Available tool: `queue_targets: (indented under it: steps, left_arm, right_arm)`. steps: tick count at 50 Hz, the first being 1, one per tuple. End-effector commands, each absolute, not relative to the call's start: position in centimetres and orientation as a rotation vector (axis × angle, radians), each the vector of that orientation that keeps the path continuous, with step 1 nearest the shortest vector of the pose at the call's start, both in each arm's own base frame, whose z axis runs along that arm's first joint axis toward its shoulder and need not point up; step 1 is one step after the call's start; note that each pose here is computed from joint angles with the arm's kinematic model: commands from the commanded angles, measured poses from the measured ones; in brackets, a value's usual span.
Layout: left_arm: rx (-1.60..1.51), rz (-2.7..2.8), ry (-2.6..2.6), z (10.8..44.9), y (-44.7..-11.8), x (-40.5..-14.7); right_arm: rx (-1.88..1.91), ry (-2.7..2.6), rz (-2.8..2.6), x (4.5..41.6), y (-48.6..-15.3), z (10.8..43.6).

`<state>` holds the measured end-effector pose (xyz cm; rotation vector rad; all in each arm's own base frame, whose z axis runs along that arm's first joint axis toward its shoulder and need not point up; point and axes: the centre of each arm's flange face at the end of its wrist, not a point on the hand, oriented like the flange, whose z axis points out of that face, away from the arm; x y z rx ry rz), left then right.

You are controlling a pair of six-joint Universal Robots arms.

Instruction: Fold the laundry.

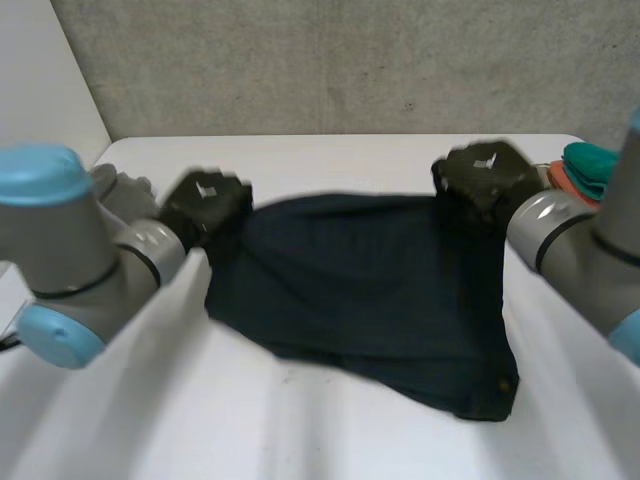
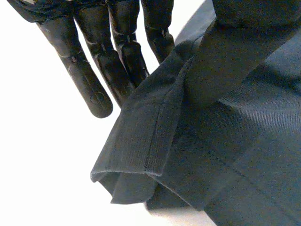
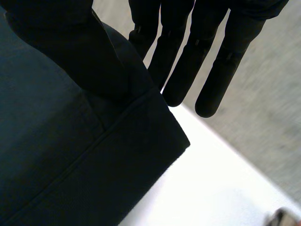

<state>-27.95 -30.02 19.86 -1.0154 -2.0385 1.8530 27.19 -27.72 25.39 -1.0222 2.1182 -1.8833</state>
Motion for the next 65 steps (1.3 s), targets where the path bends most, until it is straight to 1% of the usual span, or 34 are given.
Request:
queue_targets:
  steps: [1,2,3,4,5,6,7,8,9,10,11,12,14,24,27,30,32,33,35,36,38,39,40,41,42,43,44,46,50,54,56,59,62,65]
  left_arm:
    - [-0.945,2.140,-1.825,30.0,-27.3,-26.6]
    - [-0.939,2.164,-1.799,31.1,-26.9,-26.4]
    - [-0.923,2.208,-1.754,33.0,-26.0,-26.1]
    - [-0.915,2.231,-1.725,34.0,-25.5,-26.0]
    - [-0.908,2.245,-1.700,35.0,-24.9,-25.9]
    - [-0.889,2.276,-1.656,36.9,-23.9,-25.7]
    - [-0.878,2.283,-1.643,37.7,-23.4,-25.5]
    - [-0.871,2.287,-1.632,38.3,-22.9,-25.3]
    - [-0.846,2.303,-1.599,39.9,-22.1,-25.0]
    - [-0.835,2.309,-1.583,40.5,-21.7,-24.9]
    - [-0.825,2.314,-1.566,41.2,-21.3,-24.7]
    - [-0.799,2.323,-1.541,42.3,-20.8,-24.4]
    - [-0.774,2.332,-1.513,43.3,-20.3,-24.2]
    - [-0.664,2.387,-1.336,47.7,-17.4,-23.2]
    - [-0.655,2.412,-1.319,48.2,-17.4,-22.9]
    - [-0.660,2.399,-1.339,47.7,-18.2,-23.1]
    - [-0.669,2.367,-1.385,46.7,-19.4,-23.6]
    - [-0.682,2.317,-1.457,45.0,-21.3,-24.3]
    - [-0.692,2.267,-1.531,43.1,-23.4,-25.0]
    - [-0.703,2.222,-1.590,41.2,-25.3,-25.6]
    - [-0.712,2.186,-1.639,39.5,-27.1,-26.3]
    - [-0.716,2.167,-1.662,38.4,-28.1,-26.6]
    - [-0.718,2.136,-1.702,36.4,-30.1,-27.3]
    - [-0.719,2.124,-1.715,35.3,-31.1,-27.7]
    - [-0.722,2.113,-1.728,33.6,-32.8,-28.3]
    - [-0.721,2.109,-1.731,32.7,-33.6,-28.6]
    - [-0.722,2.117,-1.723,31.3,-35.2,-29.2]
    - [-0.709,2.146,-1.702,30.2,-36.8,-29.6]
    - [-0.665,2.266,-1.610,28.2,-41.3,-29.9]
    - [-0.645,2.345,-1.522,27.9,-43.3,-30.2]
    - [-0.641,2.357,-1.501,27.8,-43.6,-30.4]
    - [-0.624,2.367,-1.500,27.8,-43.4,-30.7]
    - [-0.611,2.351,-1.538,27.3,-42.9,-30.9]
    - [-0.603,2.343,-1.574,28.0,-41.6,-30.3]
  right_arm:
    - [-1.094,1.992,-2.102,26.4,-26.2,31.3]
    - [-1.103,1.979,-2.122,26.4,-25.9,31.9]
    - [-1.114,1.941,-2.173,26.3,-25.3,33.6]
    - [-1.111,1.927,-2.194,26.1,-25.1,34.3]
    - [-1.106,1.897,-2.235,25.8,-24.4,35.9]
    - [-1.102,1.876,-2.260,25.7,-23.9,36.8]
    - [-1.096,1.858,-2.282,25.4,-23.4,37.7]
    - [-1.072,1.825,-2.336,24.7,-22.5,39.6]
    - [-1.062,1.792,-2.367,24.4,-21.7,40.8]
    - [-1.051,1.757,-2.399,24.1,-20.9,42.0]
    - [-1.029,1.697,-2.457,23.4,-19.3,43.9]
    - [-1.024,1.683,-2.471,23.2,-18.9,44.4]
    - [-1.003,1.633,-2.518,22.7,-17.6,46.0]
    - [-0.964,1.558,-2.591,22.2,-16.3,48.4]
    - [-0.959,1.548,-2.597,22.2,-16.2,48.7]
    - [-0.972,1.577,-2.571,22.5,-17.1,48.0]
    - [-1.004,1.657,-2.501,23.4,-19.2,46.2]
    - [-1.018,1.692,-2.467,23.8,-20.1,45.4]
    - [-1.055,1.772,-2.374,25.1,-22.6,42.9]
    - [-1.057,1.788,-2.358,25.3,-23.2,42.4]
    - [-1.073,1.830,-2.307,26.0,-24.6,40.9]
    - [-1.080,1.877,-2.261,26.8,-26.3,39.2]
    - [-1.082,1.896,-2.247,27.0,-27.0,38.5]
    - [-1.082,1.915,-2.237,27.4,-27.9,37.6]
    - [-1.061,1.947,-2.245,28.4,-30.1,35.7]
    - [-1.056,1.956,-2.247,28.5,-30.6,35.3]
    - [-1.033,1.967,-2.283,29.4,-32.1,33.8]
    - [-0.986,1.948,-2.350,30.5,-34.0,32.3]
    - [-0.866,1.797,-2.523,32.4,-36.9,30.3]
    - [-0.768,1.566,-2.673,34.4,-38.6,29.0]
    - [-0.769,1.485,-2.707,35.1,-39.1,28.1]
    - [-0.795,1.499,-2.684,35.3,-39.3,27.0]
    - [-0.813,1.540,-2.654,35.2,-38.8,26.9]
    - [-0.828,1.646,-2.606,34.4,-37.8,27.2]
